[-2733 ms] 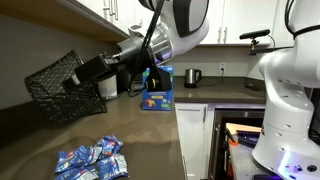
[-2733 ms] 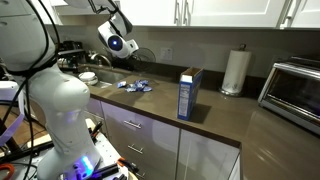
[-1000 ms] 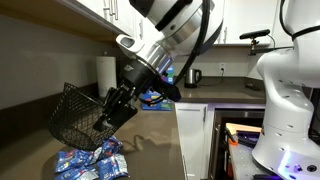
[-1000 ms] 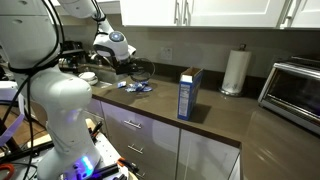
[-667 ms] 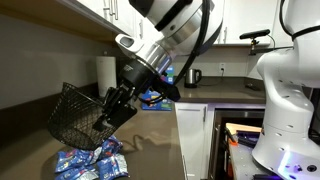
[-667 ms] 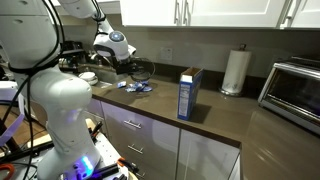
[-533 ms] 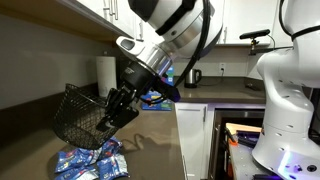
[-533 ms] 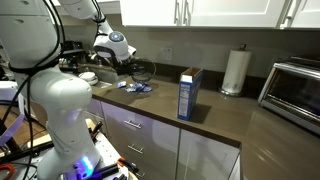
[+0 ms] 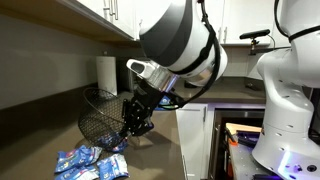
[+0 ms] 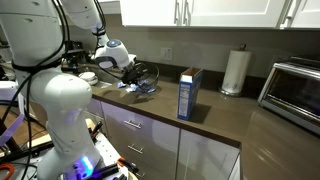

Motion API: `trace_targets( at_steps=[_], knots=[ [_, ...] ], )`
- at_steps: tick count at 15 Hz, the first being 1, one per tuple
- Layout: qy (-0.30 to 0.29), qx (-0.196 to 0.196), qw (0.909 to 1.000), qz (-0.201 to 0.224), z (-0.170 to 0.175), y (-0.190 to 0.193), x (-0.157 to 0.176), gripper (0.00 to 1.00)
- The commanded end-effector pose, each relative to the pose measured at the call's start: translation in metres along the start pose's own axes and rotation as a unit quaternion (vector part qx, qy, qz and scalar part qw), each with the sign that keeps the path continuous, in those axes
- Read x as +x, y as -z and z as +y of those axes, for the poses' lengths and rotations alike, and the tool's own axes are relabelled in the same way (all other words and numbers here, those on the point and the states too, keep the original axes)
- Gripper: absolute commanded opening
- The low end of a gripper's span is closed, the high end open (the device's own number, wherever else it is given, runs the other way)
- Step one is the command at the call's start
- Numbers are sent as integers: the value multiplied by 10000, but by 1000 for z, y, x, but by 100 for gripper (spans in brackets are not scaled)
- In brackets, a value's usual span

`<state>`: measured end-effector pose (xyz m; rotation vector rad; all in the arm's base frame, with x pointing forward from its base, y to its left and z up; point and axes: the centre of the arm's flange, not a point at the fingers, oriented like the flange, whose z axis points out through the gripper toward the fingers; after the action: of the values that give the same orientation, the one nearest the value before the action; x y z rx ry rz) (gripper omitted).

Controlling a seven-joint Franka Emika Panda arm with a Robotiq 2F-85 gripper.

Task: Pour the packs from the basket onto the countertop

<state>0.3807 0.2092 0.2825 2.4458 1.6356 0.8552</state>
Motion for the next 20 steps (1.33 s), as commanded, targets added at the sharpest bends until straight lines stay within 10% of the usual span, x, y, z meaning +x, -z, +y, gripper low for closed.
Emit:
trace_targets(
  at_steps=[1,12,13,14,20],
  knots=[
    [473,1,9980,-412,11,15,11,3],
    [1070,-11,9919,-684,26,15,-8,3],
    [855,68,9930,-812,7,32,30,3],
    [863,-212,9954,-350,19,-5,-34,3],
    [864,-268,9954,-330,19,-3,-31,3]
  ],
)
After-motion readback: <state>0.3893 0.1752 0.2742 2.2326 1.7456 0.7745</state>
